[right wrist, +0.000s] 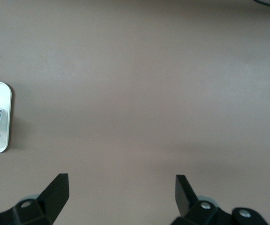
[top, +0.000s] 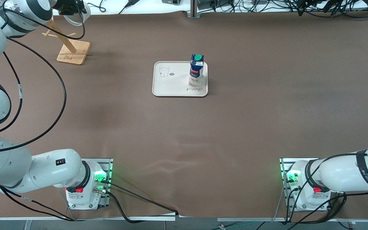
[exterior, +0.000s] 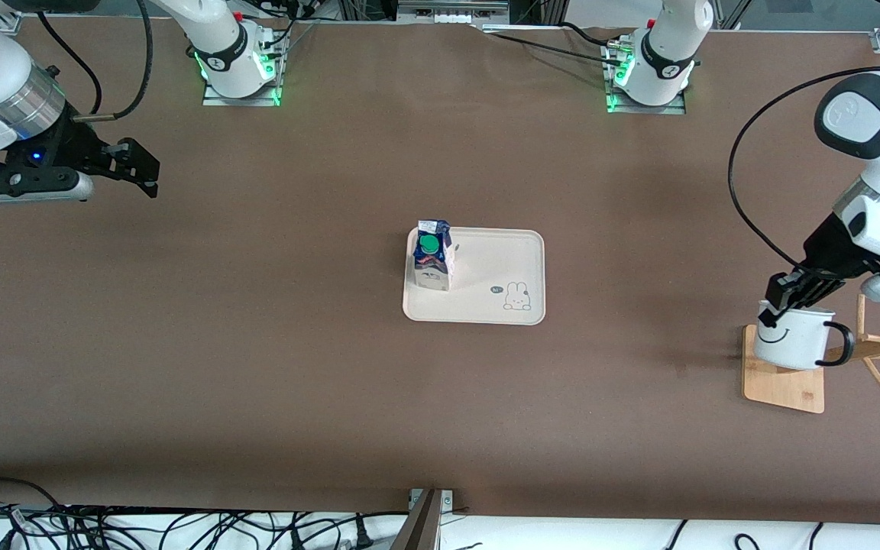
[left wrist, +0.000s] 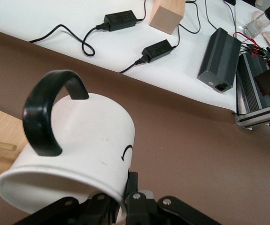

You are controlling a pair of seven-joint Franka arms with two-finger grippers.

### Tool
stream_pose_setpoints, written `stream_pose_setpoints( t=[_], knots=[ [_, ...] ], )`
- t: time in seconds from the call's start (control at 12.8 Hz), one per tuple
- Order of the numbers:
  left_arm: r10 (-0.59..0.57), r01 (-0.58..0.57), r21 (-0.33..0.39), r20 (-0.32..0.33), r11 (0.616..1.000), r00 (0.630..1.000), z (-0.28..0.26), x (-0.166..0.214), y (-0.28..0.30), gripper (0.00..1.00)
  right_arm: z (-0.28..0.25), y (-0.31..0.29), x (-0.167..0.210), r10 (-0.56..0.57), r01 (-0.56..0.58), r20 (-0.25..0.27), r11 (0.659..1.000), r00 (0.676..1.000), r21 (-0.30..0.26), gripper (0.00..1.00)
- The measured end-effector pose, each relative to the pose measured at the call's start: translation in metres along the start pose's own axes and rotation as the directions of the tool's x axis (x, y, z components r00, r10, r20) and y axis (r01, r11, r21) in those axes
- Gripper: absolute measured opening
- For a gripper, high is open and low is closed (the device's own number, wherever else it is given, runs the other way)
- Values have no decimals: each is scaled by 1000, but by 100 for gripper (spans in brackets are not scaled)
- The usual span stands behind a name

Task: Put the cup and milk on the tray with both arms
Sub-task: 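Slide the white mug off the stand peg with the left gripper, then carry the mug with the left gripper over to the tray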

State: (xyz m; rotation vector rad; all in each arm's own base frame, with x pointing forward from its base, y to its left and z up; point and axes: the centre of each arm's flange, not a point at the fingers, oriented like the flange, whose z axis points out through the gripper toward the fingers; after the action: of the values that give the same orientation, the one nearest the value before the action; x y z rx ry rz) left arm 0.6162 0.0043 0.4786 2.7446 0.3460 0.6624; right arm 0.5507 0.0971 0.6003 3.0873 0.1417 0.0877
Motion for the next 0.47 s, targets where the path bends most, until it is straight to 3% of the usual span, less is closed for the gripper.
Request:
stream_pose_setpoints(
  t=[0.16, 0.47],
  knots=[
    [83, -83, -10, 12, 996, 996, -3, -4, 34, 9, 0, 0, 0, 0, 0, 1, 1000, 1000, 0, 100],
    [194, -193, -22, 99, 981, 976, -13, -9, 80, 9, 0, 0, 0, 1, -1, 1, 1000, 1000, 0, 100]
  ],
)
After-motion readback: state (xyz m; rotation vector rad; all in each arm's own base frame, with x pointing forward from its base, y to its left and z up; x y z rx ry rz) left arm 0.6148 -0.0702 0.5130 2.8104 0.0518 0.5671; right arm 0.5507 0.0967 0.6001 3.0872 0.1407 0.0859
